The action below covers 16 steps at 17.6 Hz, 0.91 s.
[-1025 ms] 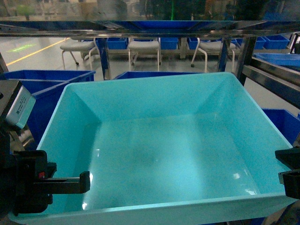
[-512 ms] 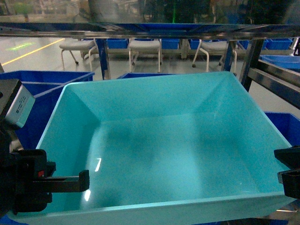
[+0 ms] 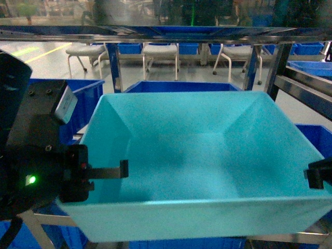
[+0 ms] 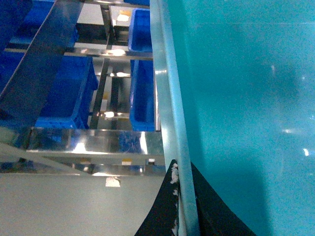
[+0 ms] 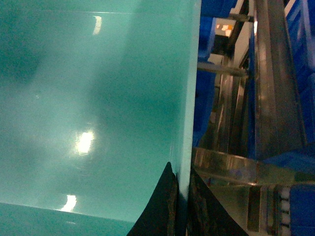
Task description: Organize blue bins on left shelf correctly
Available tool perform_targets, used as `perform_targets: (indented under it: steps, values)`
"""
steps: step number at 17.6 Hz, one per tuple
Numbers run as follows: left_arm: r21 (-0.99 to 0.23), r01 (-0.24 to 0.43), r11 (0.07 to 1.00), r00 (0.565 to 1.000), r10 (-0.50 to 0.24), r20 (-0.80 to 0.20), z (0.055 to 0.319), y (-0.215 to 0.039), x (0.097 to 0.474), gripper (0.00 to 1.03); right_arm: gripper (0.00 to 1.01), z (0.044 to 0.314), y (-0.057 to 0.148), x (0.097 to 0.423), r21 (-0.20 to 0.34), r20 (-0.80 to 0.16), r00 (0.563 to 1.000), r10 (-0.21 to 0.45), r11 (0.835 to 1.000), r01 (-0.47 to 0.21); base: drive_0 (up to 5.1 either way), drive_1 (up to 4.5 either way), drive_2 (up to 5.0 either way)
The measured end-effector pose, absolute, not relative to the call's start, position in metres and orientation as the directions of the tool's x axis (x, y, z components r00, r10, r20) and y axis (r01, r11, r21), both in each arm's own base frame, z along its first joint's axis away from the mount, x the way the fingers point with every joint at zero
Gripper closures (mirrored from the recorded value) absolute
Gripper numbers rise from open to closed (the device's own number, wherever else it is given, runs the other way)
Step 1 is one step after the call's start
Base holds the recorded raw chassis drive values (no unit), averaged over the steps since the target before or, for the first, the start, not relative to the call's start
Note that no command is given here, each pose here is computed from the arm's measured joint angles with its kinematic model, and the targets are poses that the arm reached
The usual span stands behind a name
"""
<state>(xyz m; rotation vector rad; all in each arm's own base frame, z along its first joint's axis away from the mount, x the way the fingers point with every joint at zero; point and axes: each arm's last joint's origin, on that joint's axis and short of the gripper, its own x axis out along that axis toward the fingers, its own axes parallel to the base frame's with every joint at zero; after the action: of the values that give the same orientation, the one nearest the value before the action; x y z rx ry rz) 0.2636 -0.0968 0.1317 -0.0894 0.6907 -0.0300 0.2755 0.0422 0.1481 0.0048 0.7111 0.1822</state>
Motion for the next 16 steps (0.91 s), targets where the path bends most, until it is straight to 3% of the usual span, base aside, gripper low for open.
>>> perform_targets:
  steps: [2,6,10,16]
  values:
    - [-0.091,0.002,0.996,0.765,-0.061,-0.641,0.127,-0.103,0.280,1.01,0.99,0.150,0.039,0.292,0.047,-0.638,0.757,0.144,0.988,-0.148,0.0,0.00,0.0]
    - [-0.061,-0.006,0.998,0.727,-0.038,-0.686,0.104,-0.109,0.299,1.01,0.99,0.125,0.039,0.307,0.045,-0.695,0.707,0.133,0.989,-0.142,0.0,0.00,0.0]
    - [-0.041,-0.031,0.999,0.728,-0.006,-0.685,0.099,-0.108,0.326,1.01,0.99,0.119,0.043,0.326,0.051,-0.690,0.708,0.151,0.986,-0.160,0.0,0.00,0.0]
    - [-0.025,-0.059,0.998,0.676,0.021,-0.736,0.078,-0.107,0.366,1.01,0.99,0.099,0.050,0.369,0.037,-0.741,0.657,0.136,0.986,-0.162,0.0,0.00,0.0]
